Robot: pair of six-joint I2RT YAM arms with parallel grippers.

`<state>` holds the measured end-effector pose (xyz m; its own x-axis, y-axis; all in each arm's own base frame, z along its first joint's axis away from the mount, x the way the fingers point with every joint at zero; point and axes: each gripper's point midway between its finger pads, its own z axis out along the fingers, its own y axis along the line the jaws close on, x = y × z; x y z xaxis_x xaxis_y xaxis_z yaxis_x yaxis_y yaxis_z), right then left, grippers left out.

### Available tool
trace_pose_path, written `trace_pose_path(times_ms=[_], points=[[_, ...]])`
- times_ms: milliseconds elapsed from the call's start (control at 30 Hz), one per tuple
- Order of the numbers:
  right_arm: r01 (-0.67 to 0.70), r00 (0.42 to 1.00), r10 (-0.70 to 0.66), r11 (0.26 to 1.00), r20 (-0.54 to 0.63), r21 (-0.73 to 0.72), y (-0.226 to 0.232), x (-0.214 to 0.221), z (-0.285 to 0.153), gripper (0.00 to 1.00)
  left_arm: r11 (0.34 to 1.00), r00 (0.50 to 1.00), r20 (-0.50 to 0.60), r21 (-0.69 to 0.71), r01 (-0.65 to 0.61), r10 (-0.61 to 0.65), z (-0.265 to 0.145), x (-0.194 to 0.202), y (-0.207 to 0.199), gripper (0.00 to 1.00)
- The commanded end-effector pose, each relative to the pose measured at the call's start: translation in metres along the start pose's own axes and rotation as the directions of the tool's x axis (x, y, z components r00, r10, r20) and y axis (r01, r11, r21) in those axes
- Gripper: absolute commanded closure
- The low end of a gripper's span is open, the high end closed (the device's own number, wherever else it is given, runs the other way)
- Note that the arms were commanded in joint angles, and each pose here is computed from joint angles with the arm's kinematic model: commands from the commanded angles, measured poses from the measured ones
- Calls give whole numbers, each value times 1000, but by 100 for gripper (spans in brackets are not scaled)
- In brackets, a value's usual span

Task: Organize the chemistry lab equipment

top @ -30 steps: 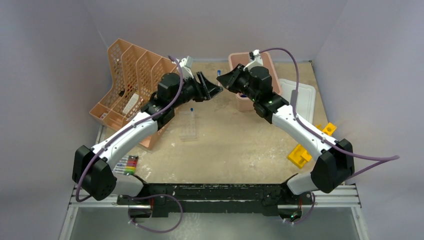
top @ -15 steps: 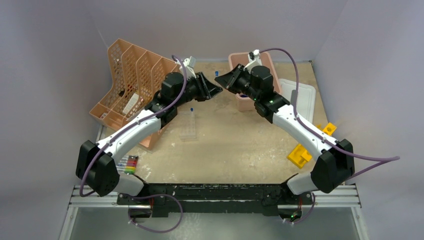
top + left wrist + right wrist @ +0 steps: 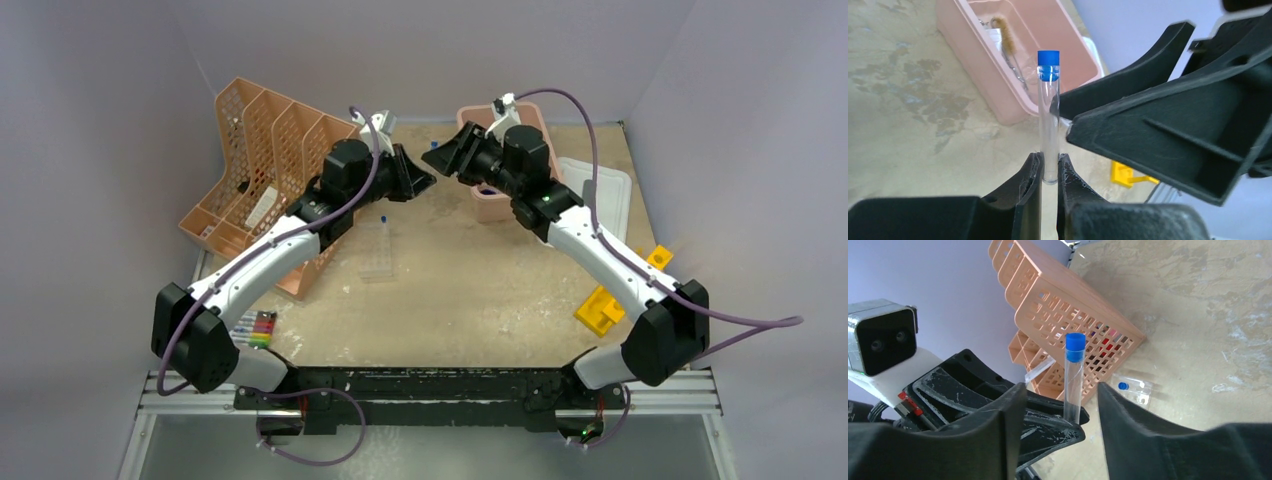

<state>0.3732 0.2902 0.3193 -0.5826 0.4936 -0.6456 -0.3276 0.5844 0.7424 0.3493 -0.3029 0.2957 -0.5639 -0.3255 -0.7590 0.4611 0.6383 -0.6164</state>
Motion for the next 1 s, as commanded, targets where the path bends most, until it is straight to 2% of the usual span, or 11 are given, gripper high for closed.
trace_pose_path(times_ms=[0, 167, 267, 467, 700, 967], points=[[65, 998, -65, 996, 8, -65, 25, -22, -11, 40, 982, 982, 22, 29, -189, 188, -20, -21, -16, 100], [39, 998, -42, 997, -55, -69, 22, -25, -14, 38, 950, 950, -3, 39, -311, 311, -31, -19, -16, 100], [20, 990, -32, 996, -137, -86, 21, -16, -13, 38, 934, 935, -20, 62, -351, 353, -34, -16, -18, 100], [-1, 972, -33, 989, -231, -146, 29, -5, -10, 44, 918, 918, -41, 64, -392, 395, -37, -13, -15, 100], [-19, 970, -15, 990, -241, -138, 25, -3, -10, 62, 917, 917, -42, 69, -393, 396, -39, -13, -16, 100], [-37, 972, 2, 989, -236, -146, 26, -7, -5, 65, 906, 904, -62, 54, -421, 423, -44, -10, -11, 100]])
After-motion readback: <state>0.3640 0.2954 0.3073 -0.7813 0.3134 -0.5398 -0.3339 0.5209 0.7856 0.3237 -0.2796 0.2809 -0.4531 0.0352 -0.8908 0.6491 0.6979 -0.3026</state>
